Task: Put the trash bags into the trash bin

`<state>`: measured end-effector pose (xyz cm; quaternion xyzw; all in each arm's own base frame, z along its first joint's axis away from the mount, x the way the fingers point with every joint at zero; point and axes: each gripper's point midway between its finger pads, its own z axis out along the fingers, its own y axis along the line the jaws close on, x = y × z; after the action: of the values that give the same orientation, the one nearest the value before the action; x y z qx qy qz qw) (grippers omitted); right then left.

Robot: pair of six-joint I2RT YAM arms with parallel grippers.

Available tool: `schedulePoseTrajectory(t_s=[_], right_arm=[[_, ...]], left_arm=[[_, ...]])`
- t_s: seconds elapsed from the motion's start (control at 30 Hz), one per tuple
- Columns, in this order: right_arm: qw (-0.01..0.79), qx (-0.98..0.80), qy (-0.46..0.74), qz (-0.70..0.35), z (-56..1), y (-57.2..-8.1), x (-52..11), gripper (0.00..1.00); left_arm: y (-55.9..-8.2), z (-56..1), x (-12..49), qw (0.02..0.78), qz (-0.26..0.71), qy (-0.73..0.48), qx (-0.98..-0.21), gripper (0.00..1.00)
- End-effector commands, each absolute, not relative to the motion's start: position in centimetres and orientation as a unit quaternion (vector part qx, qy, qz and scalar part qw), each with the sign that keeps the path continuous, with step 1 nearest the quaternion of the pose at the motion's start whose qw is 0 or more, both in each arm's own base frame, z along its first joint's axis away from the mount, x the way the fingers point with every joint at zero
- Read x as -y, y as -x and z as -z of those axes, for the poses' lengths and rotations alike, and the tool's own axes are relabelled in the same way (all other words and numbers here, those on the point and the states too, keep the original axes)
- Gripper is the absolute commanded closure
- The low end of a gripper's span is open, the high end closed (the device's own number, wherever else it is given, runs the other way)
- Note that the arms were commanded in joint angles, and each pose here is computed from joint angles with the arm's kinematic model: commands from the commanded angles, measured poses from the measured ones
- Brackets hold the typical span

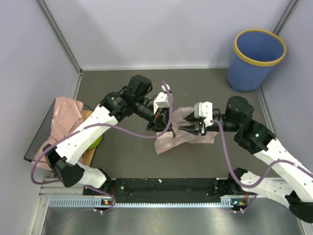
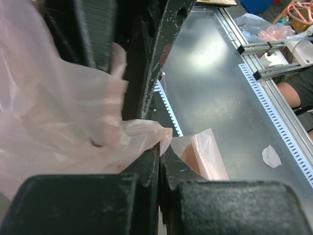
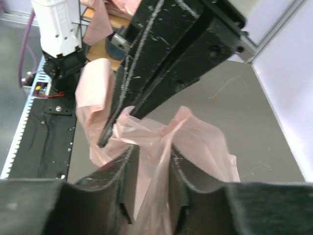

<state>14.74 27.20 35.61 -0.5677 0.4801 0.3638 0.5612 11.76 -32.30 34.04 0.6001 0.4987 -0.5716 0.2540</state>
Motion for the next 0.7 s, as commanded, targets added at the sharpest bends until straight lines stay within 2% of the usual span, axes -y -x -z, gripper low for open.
schedulePoseTrajectory(t_s=[0.0,0.07,0.2,0.23,0.33,0.37,0.43,0.5,0.53,0.57,0.6,0.67], right_arm=[[0.559,-0.440,0.600,-0.366,-36.1,-13.0,-27.5,0.84],[0.555,-0.436,0.605,-0.368,-36.1,-12.5,-27.5,1.00],[0.574,-0.465,0.577,-0.348,-36.5,-13.6,-26.9,1.00],[0.578,-0.484,0.556,-0.351,-36.7,-13.9,-26.6,1.00],[0.592,-0.545,0.492,-0.331,-36.9,-16.0,-25.8,1.00],[0.603,-0.571,0.461,-0.314,-36.9,-17.2,-25.2,1.00],[0.606,-0.607,0.403,-0.319,-36.9,-18.2,-24.7,1.00],[0.619,-0.640,0.342,-0.301,-36.9,-19.8,-23.4,1.00],[0.613,-0.659,0.304,-0.311,-36.7,-20.1,-23.1,1.00],[0.620,-0.675,0.271,-0.293,-36.5,-21.1,-22.3,1.00],[0.619,-0.686,0.249,-0.289,-36.2,-21.6,-22.1,1.00],[0.621,-0.712,0.182,-0.273,-35.8,-23.1,-20.9,1.00]], left_arm=[[-10.9,-35.8,32.0,0.263,0.581,-0.615,-0.464,1.00],[-11.1,-35.6,32.0,0.267,0.575,-0.614,-0.471,1.00],[-11.4,-35.4,31.5,0.281,0.560,-0.614,-0.480,1.00],[-11.6,-35.3,31.4,0.285,0.555,-0.615,-0.483,0.94],[-12.6,-35.3,30.9,0.307,0.540,-0.605,-0.498,0.64],[-13.3,-34.8,30.8,0.316,0.528,-0.598,-0.513,0.46],[-15.2,-36.0,30.3,0.362,0.508,-0.575,-0.529,0.37],[-18.1,-36.7,28.9,0.419,0.466,-0.505,-0.593,0.28],[-20.2,-39.0,28.9,0.491,0.443,-0.474,-0.580,0.16],[-22.8,-37.4,28.0,0.528,0.403,-0.414,-0.623,0.10],[-22.6,-39.6,26.9,0.573,0.405,-0.368,-0.610,0.02],[-23.1,-40.3,26.2,0.615,0.395,-0.338,-0.593,0.02]])
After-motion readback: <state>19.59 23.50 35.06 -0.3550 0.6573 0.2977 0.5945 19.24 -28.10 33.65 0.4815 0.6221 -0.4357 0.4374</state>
